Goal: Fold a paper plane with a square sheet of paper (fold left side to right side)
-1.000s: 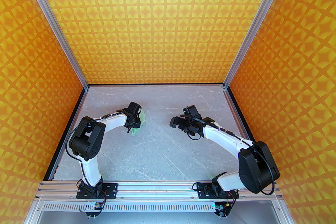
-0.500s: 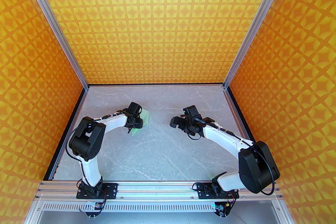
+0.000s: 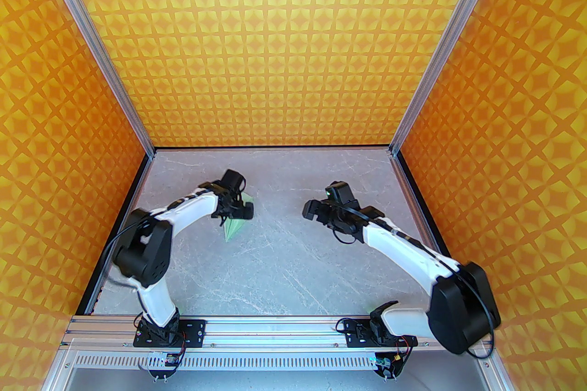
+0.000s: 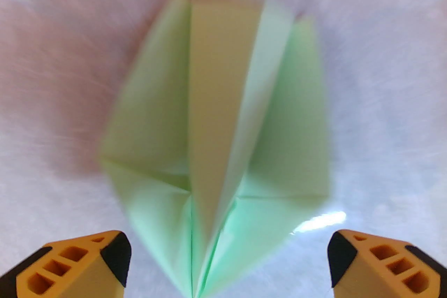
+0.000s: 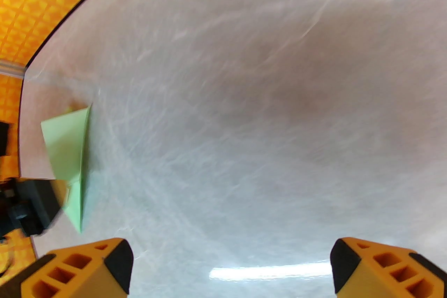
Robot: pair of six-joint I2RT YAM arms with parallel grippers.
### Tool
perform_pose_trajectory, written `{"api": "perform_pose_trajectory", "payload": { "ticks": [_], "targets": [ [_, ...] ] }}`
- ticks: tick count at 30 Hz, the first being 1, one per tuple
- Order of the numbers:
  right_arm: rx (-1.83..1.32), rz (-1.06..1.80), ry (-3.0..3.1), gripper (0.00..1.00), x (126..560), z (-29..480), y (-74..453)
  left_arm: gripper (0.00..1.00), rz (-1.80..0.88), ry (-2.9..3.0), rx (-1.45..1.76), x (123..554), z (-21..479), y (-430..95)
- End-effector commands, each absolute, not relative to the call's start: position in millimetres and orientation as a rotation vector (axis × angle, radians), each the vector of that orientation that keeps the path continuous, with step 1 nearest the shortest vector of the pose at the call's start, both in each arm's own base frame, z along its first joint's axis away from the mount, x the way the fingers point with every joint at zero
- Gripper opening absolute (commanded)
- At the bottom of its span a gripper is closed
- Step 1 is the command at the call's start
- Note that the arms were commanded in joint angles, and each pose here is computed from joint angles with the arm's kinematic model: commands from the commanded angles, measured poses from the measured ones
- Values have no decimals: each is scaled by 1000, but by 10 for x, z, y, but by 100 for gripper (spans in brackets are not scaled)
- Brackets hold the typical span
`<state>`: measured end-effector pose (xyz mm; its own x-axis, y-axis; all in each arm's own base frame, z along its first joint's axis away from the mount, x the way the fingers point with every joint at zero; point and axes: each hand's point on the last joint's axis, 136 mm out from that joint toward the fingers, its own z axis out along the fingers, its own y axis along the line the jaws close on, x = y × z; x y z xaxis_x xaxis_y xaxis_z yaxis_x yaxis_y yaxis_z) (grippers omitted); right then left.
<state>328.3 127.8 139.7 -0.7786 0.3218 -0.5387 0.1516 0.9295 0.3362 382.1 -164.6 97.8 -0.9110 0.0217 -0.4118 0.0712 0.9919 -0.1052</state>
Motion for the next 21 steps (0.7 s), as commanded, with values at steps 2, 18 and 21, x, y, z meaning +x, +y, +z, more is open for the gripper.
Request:
{"api": "perform_pose_trajectory", "payload": {
  "ticks": [2,18,21],
  "targets": [
    [317,48,2292,99,3258,1821,735,99,-169,2589,-42,3760,1627,-1407],
    [108,-529,1849,99,3459,1567,113,99,396,2096,-416,3459,1365,528],
    [57,-529,1719,99,3544,1527,169,99,440,2117,-375,3686,1174,554]
  ]
}}
